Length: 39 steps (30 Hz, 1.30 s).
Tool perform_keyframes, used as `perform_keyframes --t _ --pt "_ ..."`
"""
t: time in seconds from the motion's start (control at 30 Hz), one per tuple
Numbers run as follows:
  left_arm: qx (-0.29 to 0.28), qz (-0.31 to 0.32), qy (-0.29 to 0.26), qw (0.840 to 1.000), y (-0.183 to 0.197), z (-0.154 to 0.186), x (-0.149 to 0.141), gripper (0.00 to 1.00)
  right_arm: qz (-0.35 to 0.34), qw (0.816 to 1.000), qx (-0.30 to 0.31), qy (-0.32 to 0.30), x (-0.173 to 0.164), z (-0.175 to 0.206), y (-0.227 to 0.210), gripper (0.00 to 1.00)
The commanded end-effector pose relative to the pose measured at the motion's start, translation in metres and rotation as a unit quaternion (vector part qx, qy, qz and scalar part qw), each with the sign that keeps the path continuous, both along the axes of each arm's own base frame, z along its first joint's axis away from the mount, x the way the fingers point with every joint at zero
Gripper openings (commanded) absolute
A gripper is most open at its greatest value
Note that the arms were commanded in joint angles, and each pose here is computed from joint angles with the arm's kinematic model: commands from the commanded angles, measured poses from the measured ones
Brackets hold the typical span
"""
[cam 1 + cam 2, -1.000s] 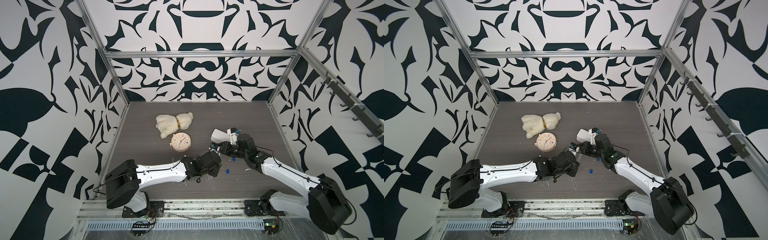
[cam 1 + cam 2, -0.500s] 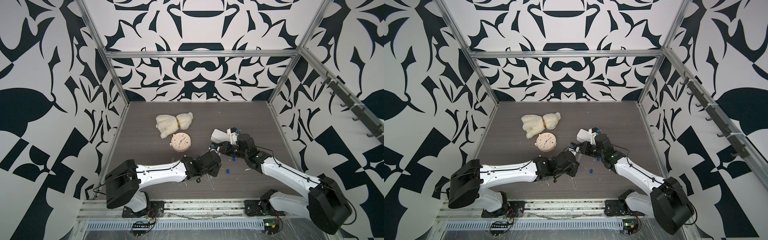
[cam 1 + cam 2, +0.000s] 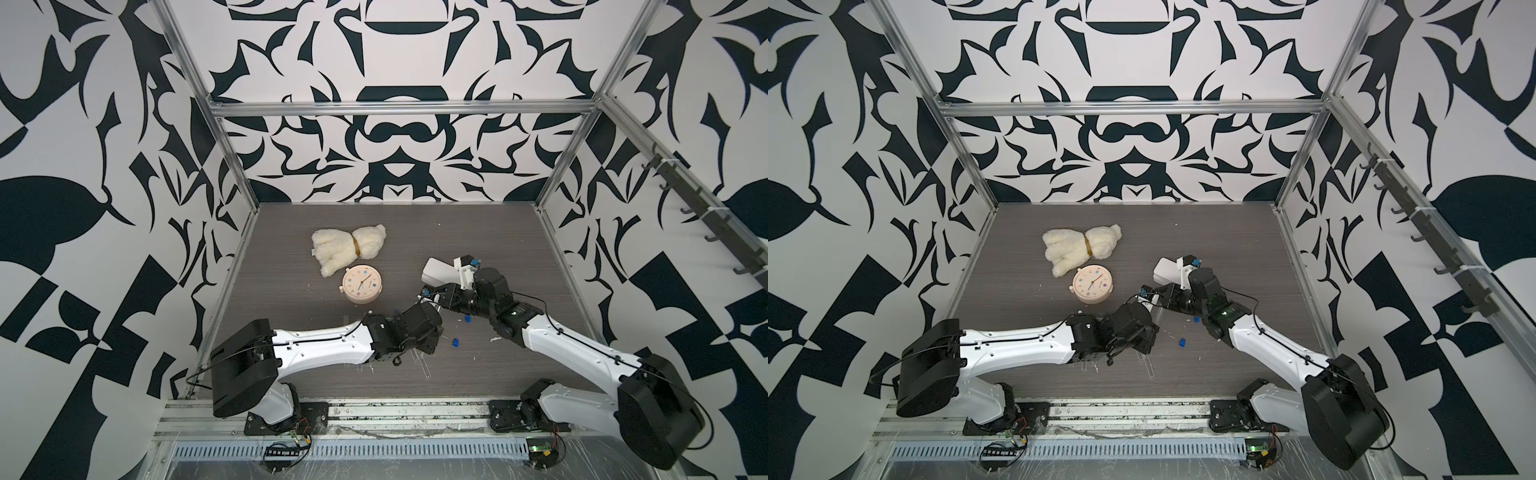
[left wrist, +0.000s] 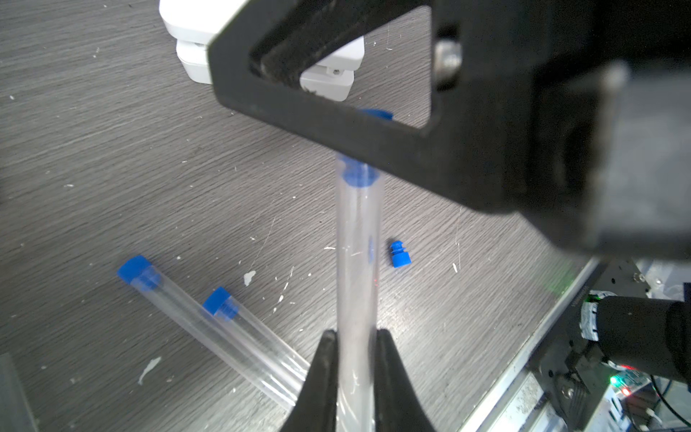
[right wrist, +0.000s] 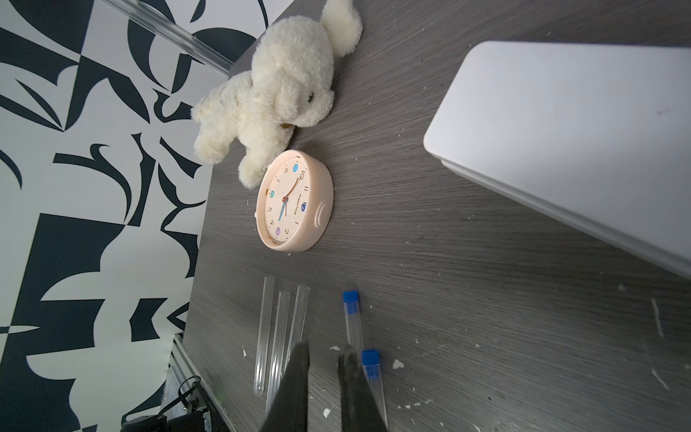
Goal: Remove stoppers from test tubes
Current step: Open the stopper on the test tube.
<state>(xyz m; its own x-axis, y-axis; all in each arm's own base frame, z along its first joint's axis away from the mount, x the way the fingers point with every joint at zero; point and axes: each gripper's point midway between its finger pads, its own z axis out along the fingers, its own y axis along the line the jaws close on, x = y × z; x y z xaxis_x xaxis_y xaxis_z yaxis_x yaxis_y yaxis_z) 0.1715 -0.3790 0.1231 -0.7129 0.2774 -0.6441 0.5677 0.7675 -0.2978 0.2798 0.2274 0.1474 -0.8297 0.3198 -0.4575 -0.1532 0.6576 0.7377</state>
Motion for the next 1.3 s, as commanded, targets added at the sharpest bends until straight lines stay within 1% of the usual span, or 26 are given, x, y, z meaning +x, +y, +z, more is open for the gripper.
perform_keyframes --t 0.0,0.23,0.53,0.73,1.0,1.1,1.27 --pt "-0.009 0.002 -0.012 1.0 -0.002 0.01 0.003 0.15 -0.001 0.999 0.043 -0.016 0.004 0.018 0.004 0.0" --pt "-0.004 0.007 -0.016 1.0 0.001 0.01 0.005 0.15 0.008 0.995 0.103 0.007 0.004 0.022 0.012 0.0" --pt "-0.005 0.008 -0.019 1.0 0.001 0.012 0.006 0.15 0.01 0.993 0.116 0.014 0.005 0.022 0.012 0.0" --pt "-0.005 0.007 -0.021 1.0 0.001 0.014 0.006 0.15 0.009 0.997 0.078 0.003 0.006 0.019 0.007 0.0" --pt "-0.006 0.006 -0.022 1.0 0.0 0.016 0.006 0.15 0.006 0.999 -0.018 -0.038 0.005 0.021 -0.001 0.0" --pt "-0.005 0.006 -0.022 1.0 0.001 0.016 0.006 0.15 0.005 0.998 -0.036 -0.046 0.004 0.021 -0.001 0.0" --pt "-0.004 0.006 -0.021 1.0 0.002 0.017 0.006 0.15 -0.002 0.997 -0.046 -0.054 0.006 0.023 -0.004 0.0"
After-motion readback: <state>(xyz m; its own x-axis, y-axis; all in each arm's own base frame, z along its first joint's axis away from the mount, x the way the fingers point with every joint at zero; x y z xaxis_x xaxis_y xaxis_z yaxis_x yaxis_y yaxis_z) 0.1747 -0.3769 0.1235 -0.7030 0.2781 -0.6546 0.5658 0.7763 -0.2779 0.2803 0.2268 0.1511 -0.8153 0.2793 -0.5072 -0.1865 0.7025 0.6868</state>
